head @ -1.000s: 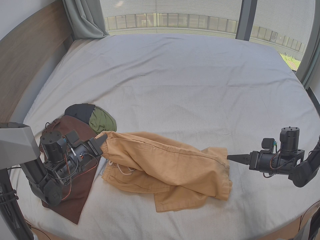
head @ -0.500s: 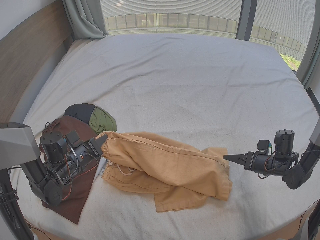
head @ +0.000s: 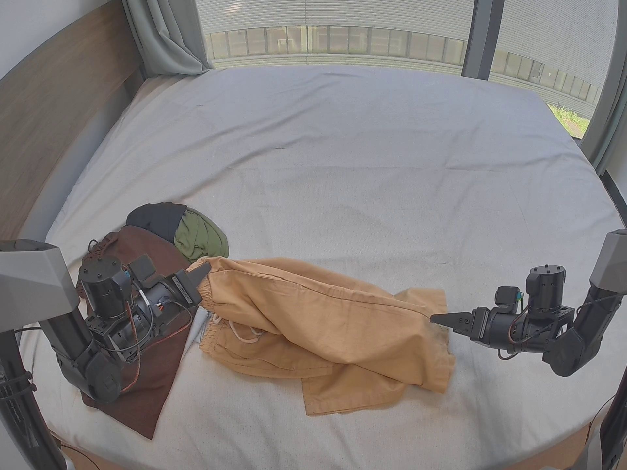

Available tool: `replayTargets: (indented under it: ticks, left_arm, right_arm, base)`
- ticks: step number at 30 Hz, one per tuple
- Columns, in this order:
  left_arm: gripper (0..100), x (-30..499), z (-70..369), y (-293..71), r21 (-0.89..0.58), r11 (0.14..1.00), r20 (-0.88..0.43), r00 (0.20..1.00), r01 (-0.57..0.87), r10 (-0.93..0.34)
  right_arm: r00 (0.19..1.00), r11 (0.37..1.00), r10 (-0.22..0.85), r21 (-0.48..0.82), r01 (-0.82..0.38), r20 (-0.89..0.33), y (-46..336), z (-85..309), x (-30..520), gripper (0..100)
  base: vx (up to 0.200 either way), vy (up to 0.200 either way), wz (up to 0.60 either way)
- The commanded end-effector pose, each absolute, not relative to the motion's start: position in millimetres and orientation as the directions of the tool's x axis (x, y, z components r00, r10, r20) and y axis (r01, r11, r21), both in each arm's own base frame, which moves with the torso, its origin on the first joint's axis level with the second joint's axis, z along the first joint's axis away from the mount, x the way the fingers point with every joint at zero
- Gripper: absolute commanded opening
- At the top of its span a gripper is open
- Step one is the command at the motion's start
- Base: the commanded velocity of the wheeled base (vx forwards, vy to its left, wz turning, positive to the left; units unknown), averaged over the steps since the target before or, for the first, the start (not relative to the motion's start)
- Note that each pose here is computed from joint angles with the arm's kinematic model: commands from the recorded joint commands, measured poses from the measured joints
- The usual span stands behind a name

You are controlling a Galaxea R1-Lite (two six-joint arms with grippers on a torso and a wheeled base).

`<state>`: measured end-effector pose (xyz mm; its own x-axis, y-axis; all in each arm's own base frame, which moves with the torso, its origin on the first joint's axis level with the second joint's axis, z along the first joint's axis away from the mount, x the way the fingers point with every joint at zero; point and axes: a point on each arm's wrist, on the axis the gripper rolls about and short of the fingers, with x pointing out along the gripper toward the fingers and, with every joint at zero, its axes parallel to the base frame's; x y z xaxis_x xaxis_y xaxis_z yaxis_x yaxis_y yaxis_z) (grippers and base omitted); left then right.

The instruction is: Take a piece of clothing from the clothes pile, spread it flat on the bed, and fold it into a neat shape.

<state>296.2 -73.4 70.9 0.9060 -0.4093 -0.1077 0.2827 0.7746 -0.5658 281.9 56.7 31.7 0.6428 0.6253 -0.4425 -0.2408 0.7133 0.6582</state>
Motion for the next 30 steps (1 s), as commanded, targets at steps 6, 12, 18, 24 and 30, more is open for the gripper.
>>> replayTargets:
  ticks: [6, 12, 18, 24, 30]
  left_arm:
    - [0, 296.9, 71.2, -73.5, -0.566, 0.774, -0.105, 0.906, 0.284, -0.410]
    - [0, 296.7, 72.6, -73.0, -0.565, 0.774, -0.101, 0.907, 0.285, -0.408]
    - [0, 296.9, 71.3, -73.5, -0.566, 0.774, -0.104, 0.906, 0.285, -0.410]
    - [0, 297.1, 71.4, -73.6, -0.566, 0.774, -0.104, 0.906, 0.285, -0.410]
    - [0, 298.7, 71.5, -73.0, -0.565, 0.774, -0.101, 0.908, 0.284, -0.407]
  right_arm:
    - [0.636, 0.664, 0.653, 0.714, -0.221, -0.411, 69.4, 15.1, 287.1, 100]
    - [0.626, 0.652, 0.669, 0.720, -0.236, -0.400, 76.3, 6.7, 286.9, 100]
    - [0.631, 0.618, 0.688, 0.745, -0.252, -0.358, 82.4, 13.1, 284.8, 100]
    - [0.656, 0.597, 0.696, 0.744, -0.300, -0.293, 82.0, 21.0, 281.5, 100]
    - [0.636, 0.553, 0.739, 0.740, -0.383, -0.223, 79.7, 43.1, 269.5, 100]
  base:
    - [0.000, 0.000, 0.00]
    - [0.000, 0.000, 0.00]
    - [0.000, 0.000, 0.00]
    - [0.000, 0.000, 0.00]
    - [0.000, 0.000, 0.00]
